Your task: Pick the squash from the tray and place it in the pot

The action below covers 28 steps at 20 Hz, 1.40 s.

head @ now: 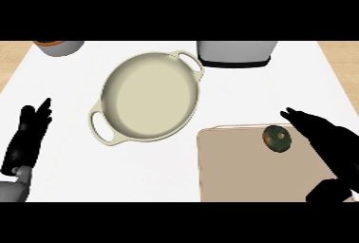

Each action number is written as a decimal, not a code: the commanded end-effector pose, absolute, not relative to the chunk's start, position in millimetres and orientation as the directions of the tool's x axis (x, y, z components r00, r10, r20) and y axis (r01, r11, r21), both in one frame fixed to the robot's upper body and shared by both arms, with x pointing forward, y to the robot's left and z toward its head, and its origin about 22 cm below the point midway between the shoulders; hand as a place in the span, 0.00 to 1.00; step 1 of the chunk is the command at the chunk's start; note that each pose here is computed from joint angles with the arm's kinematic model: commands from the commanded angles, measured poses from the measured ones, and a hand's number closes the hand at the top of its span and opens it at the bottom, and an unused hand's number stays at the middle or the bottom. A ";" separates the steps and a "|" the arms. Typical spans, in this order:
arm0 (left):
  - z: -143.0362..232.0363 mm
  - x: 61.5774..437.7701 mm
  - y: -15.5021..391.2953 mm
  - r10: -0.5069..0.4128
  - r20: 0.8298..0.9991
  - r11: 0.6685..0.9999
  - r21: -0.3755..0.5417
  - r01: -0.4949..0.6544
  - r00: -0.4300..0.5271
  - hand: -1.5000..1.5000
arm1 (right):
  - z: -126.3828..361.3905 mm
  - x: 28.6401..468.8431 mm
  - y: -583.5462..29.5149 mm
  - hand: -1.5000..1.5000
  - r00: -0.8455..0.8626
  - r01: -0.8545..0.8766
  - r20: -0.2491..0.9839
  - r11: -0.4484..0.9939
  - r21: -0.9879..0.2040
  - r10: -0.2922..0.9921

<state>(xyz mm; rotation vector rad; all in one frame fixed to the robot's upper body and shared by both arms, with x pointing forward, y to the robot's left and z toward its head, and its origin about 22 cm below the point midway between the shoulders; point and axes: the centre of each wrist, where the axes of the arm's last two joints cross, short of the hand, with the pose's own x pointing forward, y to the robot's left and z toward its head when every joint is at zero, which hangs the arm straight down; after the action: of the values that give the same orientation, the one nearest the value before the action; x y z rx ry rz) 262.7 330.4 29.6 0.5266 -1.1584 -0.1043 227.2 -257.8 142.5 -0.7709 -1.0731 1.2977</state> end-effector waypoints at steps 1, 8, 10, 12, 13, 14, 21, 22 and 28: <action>35.2 265.4 323.9 -0.343 0.845 0.876 0.446 -0.184 0.411 0.50 | 123.3 244.3 -272.5 0.00 -0.013 -0.394 0.183 0.163 -0.904 0.983; 29.9 262.1 331.3 -0.334 0.848 0.878 0.439 -0.192 0.410 0.50 | 86.0 253.4 -262.7 0.00 -0.009 -0.412 0.152 0.135 -0.901 0.988; 42.8 260.4 334.5 -0.338 0.841 0.881 0.440 -0.172 0.422 0.50 | 94.1 254.5 -257.2 0.00 -0.006 -0.409 0.159 0.143 -0.901 0.987; 31.9 254.6 334.6 -0.337 0.847 0.877 0.441 -0.190 0.411 0.50 | 74.7 251.5 -273.8 0.00 0.000 -0.411 0.157 0.143 -0.900 0.988; 11.5 248.6 334.2 -0.345 0.846 0.872 0.449 -0.195 0.407 0.50 | 72.4 270.5 -274.6 0.00 0.002 -0.406 0.152 0.140 -0.903 0.988; 34.6 255.1 334.6 -0.335 0.847 0.876 0.441 -0.193 0.412 0.50 | 69.6 253.4 -257.1 0.00 -0.006 -0.391 0.153 0.139 -0.910 0.988; 32.2 267.2 328.7 -0.332 0.845 0.877 0.440 -0.192 0.418 0.50 | 58.2 265.7 -242.3 0.00 -0.010 -0.370 0.113 0.102 -0.924 0.994; 45.4 263.2 316.4 -0.345 0.846 0.877 0.445 -0.183 0.406 0.50 | 62.8 275.2 -257.0 0.00 0.007 -0.384 0.110 0.104 -0.917 0.994; 24.5 263.8 342.9 -0.315 0.851 0.889 0.420 -0.183 0.419 0.50 | 35.5 278.4 -261.6 0.00 0.029 -0.443 0.093 0.097 -0.891 0.995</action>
<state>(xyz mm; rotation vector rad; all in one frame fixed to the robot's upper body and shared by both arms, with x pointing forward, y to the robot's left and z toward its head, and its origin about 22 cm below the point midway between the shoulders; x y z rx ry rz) 264.9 329.3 30.3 0.5180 -1.1575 -0.0984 278.3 -257.4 47.6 -0.8092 -0.9376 1.3049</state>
